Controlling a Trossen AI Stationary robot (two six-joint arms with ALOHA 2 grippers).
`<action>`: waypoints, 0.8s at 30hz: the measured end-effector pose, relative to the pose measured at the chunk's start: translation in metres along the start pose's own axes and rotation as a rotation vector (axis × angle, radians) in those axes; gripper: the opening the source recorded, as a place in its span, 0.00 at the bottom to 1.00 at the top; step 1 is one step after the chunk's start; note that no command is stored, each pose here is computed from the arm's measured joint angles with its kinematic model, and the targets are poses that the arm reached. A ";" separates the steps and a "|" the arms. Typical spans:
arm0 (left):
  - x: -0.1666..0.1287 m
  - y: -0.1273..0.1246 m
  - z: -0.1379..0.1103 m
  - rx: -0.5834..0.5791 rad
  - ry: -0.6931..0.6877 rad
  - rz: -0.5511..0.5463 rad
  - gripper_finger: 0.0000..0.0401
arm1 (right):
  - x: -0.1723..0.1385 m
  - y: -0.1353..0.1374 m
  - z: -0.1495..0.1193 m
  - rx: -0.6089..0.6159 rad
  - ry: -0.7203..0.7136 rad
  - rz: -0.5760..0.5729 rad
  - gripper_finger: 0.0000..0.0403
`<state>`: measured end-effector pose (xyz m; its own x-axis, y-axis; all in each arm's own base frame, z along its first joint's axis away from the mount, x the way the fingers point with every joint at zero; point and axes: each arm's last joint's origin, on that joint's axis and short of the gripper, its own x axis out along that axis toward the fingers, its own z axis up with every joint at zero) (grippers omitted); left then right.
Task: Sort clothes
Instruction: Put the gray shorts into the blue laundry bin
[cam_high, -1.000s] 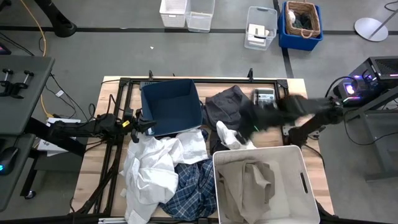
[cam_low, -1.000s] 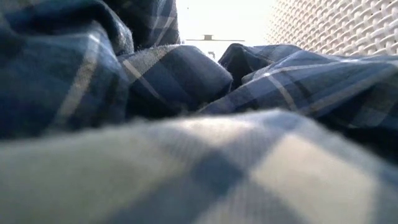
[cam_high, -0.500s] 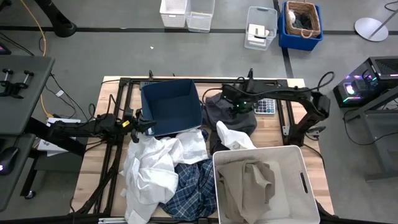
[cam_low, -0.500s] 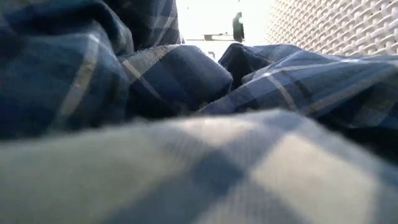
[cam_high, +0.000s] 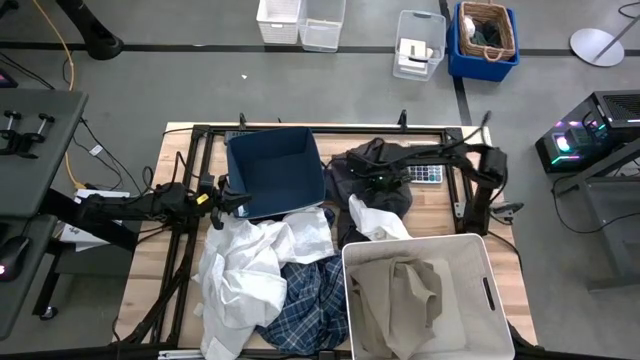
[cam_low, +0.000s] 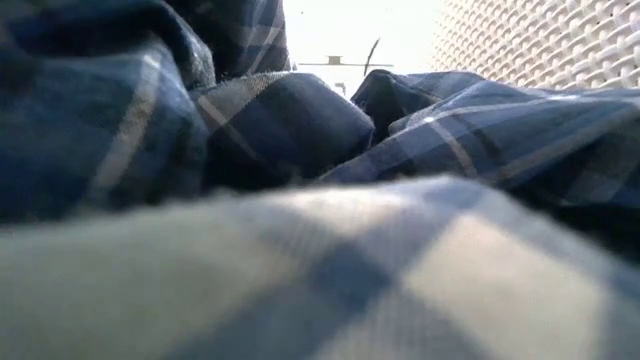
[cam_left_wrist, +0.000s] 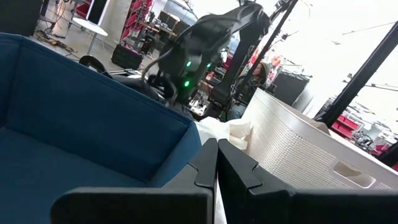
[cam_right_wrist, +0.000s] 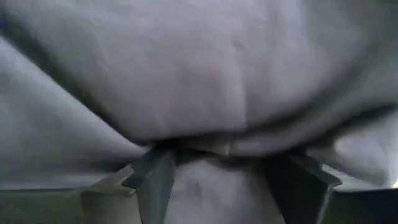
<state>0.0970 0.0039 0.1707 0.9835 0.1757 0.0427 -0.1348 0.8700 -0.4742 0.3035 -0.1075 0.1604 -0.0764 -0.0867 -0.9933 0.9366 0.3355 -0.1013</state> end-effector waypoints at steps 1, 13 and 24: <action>0.000 0.000 0.000 0.000 0.000 0.000 0.00 | 0.006 0.003 0.000 -0.025 0.007 -0.009 0.54; 0.000 0.000 0.000 0.000 0.000 0.000 0.00 | -0.103 0.014 -0.026 -0.294 -0.195 0.254 0.02; 0.000 0.000 0.000 0.000 0.001 0.000 0.00 | -0.316 -0.006 -0.018 -0.255 -1.074 0.982 0.01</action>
<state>0.0970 0.0039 0.1706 0.9836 0.1757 0.0417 -0.1353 0.8700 -0.4741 0.3153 -0.0649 0.4741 0.9290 -0.3319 -0.1635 0.3696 0.8118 0.4521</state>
